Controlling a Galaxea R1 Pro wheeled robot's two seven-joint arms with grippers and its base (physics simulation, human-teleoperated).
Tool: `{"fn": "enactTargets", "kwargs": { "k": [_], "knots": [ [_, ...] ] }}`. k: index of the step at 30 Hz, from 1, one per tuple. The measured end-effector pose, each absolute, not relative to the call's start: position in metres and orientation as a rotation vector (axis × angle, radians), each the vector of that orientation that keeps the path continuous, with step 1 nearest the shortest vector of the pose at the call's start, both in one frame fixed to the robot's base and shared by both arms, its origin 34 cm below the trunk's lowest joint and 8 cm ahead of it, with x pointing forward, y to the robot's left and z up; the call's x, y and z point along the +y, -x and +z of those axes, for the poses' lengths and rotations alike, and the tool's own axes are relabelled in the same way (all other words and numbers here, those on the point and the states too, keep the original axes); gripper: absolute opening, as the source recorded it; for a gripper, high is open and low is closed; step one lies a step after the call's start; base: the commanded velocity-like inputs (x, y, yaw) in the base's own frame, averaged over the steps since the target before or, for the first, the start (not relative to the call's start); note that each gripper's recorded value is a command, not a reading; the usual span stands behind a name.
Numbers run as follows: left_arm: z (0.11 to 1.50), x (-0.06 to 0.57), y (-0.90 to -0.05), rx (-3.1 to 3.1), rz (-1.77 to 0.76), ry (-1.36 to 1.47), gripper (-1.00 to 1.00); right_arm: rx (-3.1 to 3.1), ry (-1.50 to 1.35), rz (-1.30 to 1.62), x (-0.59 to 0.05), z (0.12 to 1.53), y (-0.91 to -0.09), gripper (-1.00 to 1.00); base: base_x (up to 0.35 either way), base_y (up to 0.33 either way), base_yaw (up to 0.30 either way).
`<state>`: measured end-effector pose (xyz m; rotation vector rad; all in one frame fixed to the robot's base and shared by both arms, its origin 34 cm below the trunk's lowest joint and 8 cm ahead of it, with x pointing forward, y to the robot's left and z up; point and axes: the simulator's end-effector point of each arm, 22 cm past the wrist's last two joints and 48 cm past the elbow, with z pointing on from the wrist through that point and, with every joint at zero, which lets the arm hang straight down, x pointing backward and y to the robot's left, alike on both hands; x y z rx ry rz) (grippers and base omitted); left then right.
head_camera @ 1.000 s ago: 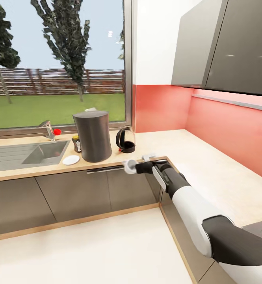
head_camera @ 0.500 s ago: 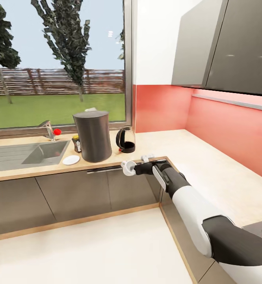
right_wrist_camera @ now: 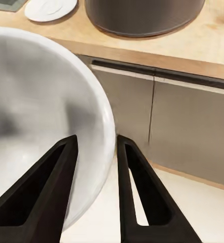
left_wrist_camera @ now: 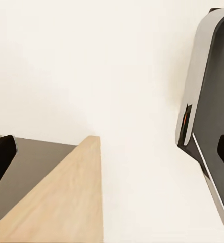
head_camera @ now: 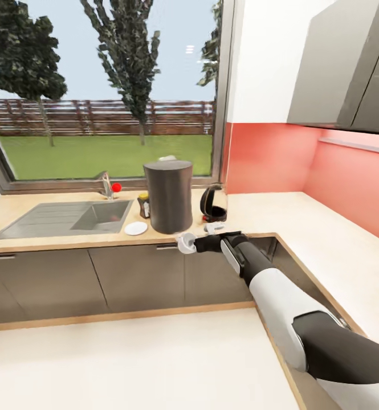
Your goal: Set up a coffee station on the kitchen countertop: keep the coffee maker on the countertop, move the bottle of coffee from the kitchen shelf to the counter next to the coffee maker, place a paper coffee filter on top of the coffee maker, put the saucer next to the coffee maker with the coffee cup on the saucer, and place the electric kettle next to the coffee maker.
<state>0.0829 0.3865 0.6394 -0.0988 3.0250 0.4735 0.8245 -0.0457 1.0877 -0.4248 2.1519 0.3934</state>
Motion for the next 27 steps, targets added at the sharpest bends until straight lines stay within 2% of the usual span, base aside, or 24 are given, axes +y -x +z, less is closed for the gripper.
{"fn": "enactTargets", "kwargs": {
  "k": [15, 27],
  "knots": [
    [0.6391, 0.3855, -0.0838, 3.025, 0.464, 0.100, 1.00, 2.150, 0.425, 0.393, -0.0457, 1.0884, -0.8245, -1.00, 0.104, 0.322, 0.278],
    [0.6389, 0.3856, -0.0869, 3.017, 0.462, 0.100, 1.00, 2.143, 0.426, 0.391, -0.0457, 1.0940, -0.8236, -1.00, 0.295, 0.176, 0.249]
  ]
}}
